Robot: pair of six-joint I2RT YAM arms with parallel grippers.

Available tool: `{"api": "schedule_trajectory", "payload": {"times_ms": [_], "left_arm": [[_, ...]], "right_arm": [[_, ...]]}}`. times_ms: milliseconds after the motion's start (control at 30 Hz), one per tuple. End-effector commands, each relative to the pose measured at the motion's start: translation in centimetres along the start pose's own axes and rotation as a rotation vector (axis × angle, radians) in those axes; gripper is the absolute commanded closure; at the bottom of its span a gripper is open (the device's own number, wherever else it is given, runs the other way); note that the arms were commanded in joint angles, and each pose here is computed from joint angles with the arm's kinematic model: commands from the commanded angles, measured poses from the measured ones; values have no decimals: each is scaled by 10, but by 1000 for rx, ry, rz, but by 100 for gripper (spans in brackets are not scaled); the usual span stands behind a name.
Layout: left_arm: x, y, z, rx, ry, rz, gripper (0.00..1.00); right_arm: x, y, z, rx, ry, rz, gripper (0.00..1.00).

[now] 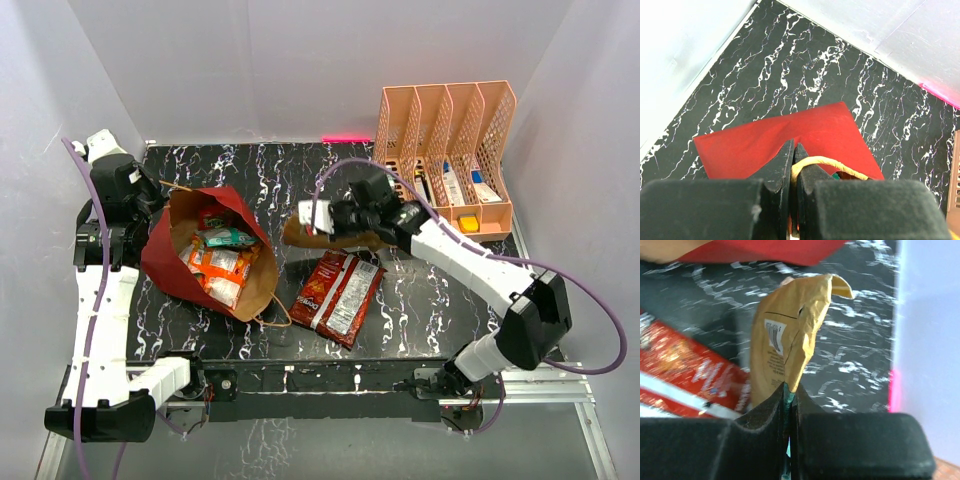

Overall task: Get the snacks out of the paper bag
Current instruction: Place the snack at the center of the board.

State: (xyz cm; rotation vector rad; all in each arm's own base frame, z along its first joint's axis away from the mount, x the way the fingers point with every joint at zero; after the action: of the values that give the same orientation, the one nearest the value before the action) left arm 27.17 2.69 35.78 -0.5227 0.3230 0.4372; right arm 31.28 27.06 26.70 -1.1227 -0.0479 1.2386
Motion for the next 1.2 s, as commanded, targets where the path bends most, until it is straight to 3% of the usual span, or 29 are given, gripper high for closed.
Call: {"api": "schedule_trajectory", "payload": {"times_ms": [0,167,300,433,533,633,800,1033,1167], "left_arm": [[-13,0,17,-17,-76,-14,100],[-10,1,11,-25,-66,-23,100],[-6,1,5,-32,-46,-24,100],[-6,1,4,-37,-48,-26,100],[-7,2,6,-29,-56,-22,100],[-9,3,9,-23,-68,-16,100],[-10,5,9,-17,-73,-8,100],[-11,5,9,-15,-74,-9,100],[-11,3,11,-20,-72,-19,100]], "right_arm": [[-4,44,15,-229,-194,35,92],[-19,110,0,-262,-238,55,93],[-30,141,6,-270,-344,51,92],[-33,168,2,-195,-356,85,92],[-39,177,0,-161,-324,73,67],[-48,189,-3,-135,-285,125,50],[-71,191,-2,-72,-201,192,39],[-106,157,51,291,-346,104,31],[-109,107,62,657,-353,-144,31]]}}
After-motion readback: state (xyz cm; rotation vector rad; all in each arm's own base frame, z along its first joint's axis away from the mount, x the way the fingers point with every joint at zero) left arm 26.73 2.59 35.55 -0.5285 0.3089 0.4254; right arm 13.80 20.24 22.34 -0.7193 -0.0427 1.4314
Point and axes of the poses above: each gripper's point midway between its finger pads, its own x axis out along the fingers, its own y axis along the line the jaws close on, z = x × y, the point moved 4 cm from there along -x, back along the fingers, and after that the axes turned 12 degrees about -x, right-handed, at the moved point
